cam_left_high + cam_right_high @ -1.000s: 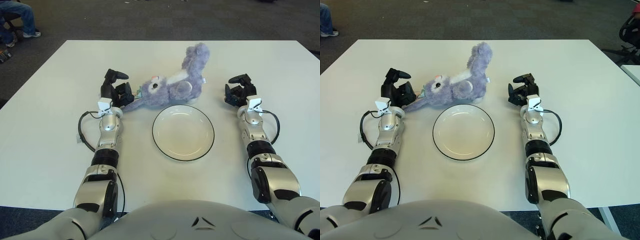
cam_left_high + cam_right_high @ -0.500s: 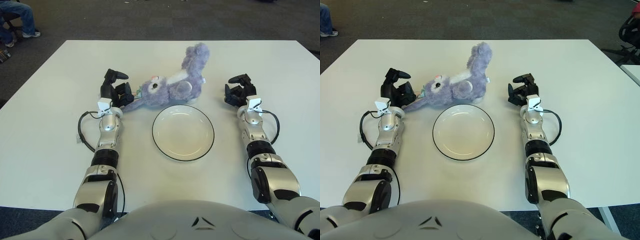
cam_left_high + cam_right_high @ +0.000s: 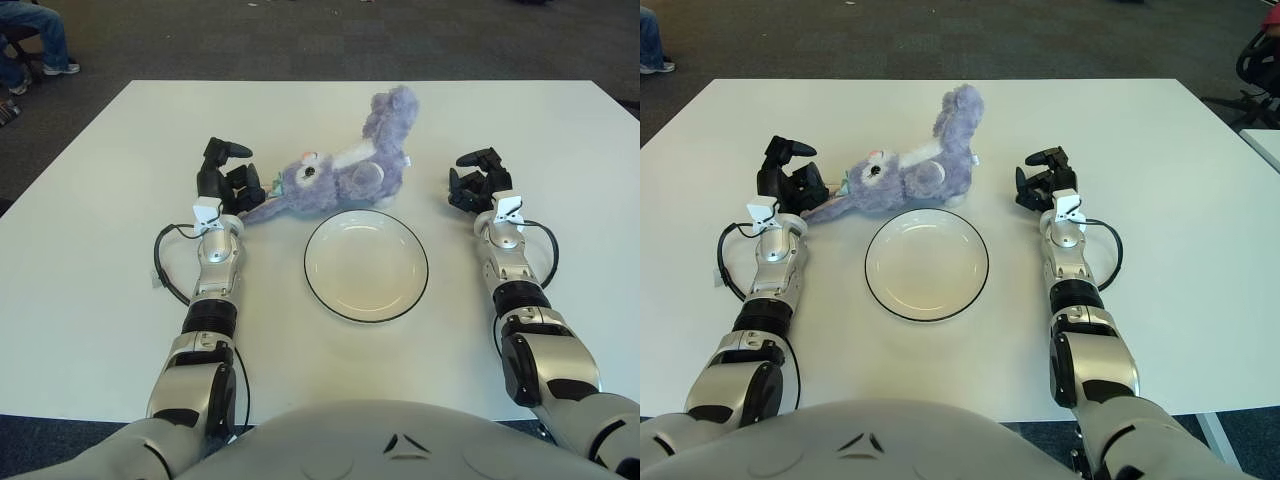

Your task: Put the doll into the plate.

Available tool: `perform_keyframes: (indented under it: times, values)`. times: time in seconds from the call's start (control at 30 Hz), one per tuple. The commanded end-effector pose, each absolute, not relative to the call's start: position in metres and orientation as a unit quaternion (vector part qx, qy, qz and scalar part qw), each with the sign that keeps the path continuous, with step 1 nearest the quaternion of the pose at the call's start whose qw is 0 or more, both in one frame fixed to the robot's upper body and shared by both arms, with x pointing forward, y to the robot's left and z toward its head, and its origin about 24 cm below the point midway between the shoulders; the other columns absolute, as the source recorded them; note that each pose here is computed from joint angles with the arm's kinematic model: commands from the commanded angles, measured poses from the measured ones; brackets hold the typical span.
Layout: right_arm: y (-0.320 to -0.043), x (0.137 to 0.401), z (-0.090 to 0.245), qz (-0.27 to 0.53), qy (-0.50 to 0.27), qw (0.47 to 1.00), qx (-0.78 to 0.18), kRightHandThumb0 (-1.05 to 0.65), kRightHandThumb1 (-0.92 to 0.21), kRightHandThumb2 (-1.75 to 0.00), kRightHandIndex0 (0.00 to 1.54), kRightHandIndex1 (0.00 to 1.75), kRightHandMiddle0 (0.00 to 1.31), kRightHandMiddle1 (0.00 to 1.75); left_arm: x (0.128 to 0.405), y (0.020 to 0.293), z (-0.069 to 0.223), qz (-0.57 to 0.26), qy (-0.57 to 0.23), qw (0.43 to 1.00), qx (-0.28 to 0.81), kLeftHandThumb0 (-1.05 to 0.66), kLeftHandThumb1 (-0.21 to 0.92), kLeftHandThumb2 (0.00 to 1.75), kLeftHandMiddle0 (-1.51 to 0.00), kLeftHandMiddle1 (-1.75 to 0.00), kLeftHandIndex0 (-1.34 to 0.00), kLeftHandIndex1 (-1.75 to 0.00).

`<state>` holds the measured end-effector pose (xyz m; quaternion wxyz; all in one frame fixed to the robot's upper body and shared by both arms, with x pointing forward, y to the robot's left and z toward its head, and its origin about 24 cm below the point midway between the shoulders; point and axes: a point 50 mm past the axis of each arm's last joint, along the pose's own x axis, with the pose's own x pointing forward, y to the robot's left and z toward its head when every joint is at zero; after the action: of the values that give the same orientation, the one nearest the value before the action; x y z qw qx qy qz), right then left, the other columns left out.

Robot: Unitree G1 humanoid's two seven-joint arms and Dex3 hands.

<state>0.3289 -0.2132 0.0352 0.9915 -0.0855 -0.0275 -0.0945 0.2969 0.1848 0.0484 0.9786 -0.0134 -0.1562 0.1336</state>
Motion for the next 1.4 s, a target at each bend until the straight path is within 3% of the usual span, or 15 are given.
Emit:
perform_keyframes:
  times: [0.0,0.63,0.87,1.1,1.17,1.23,1.27,1.37]
  values:
    - [-0.208,0.317,0.008,-0.08,0.034,0.993,-0.08,-0.01,-0.51,-1.0,0.59,1.56,0.31,1.64,0.268,0.188,0.007,0.157,-0.086,0.984,0.002,-0.43,0.47,1.12,-1.19,-1.75,-0.49,-1.75]
    - [-0.206,0.317,0.008,-0.076,0.036,0.994,-0.075,-0.01,-0.51,-1.0,0.59,1.57,0.31,1.63,0.272,0.19,0.036,0.145,-0.146,0.979,-0.005,-0.43,0.48,1.11,-1.12,-1.75,-0.48,-1.75]
    - [-0.204,0.317,0.008,-0.075,0.039,0.994,-0.076,-0.01,-0.51,-1.0,0.59,1.57,0.31,1.64,0.274,0.194,0.047,0.107,-0.178,0.976,0.066,-0.42,0.51,1.07,-1.05,-1.75,-0.46,-1.75]
    - [-0.202,0.317,0.008,-0.074,0.042,0.993,-0.08,-0.01,-0.51,-1.0,0.59,1.57,0.31,1.64,0.278,0.201,0.059,0.082,-0.201,0.95,0.226,-0.38,0.72,0.8,-0.77,-1.72,-0.32,-1.75]
    - [-0.202,0.317,0.008,-0.074,0.042,0.993,-0.081,-0.01,-0.52,-1.0,0.59,1.58,0.31,1.64,0.277,0.204,0.065,0.082,-0.208,0.939,0.263,-0.36,0.83,0.61,-0.67,-1.71,-0.27,-1.72]
    - [-0.201,0.317,0.008,-0.074,0.042,0.993,-0.081,-0.01,-0.52,-1.0,0.58,1.58,0.31,1.64,0.275,0.205,0.069,0.08,-0.217,0.929,0.287,-0.36,0.88,0.55,-0.65,-1.73,-0.25,-1.72]
    - [-0.201,0.317,0.008,-0.074,0.043,0.993,-0.081,-0.01,-0.52,-1.0,0.58,1.58,0.3,1.64,0.274,0.205,0.07,0.079,-0.22,0.926,0.297,-0.49,0.87,0.52,-0.69,-1.73,-0.16,-1.6]
    - [-0.2,0.316,0.008,-0.074,0.042,0.993,-0.083,-0.01,-0.52,-1.0,0.58,1.58,0.3,1.64,0.273,0.206,0.073,0.08,-0.227,0.914,0.327,-0.66,0.87,0.47,-0.76,-1.74,-0.05,-1.43]
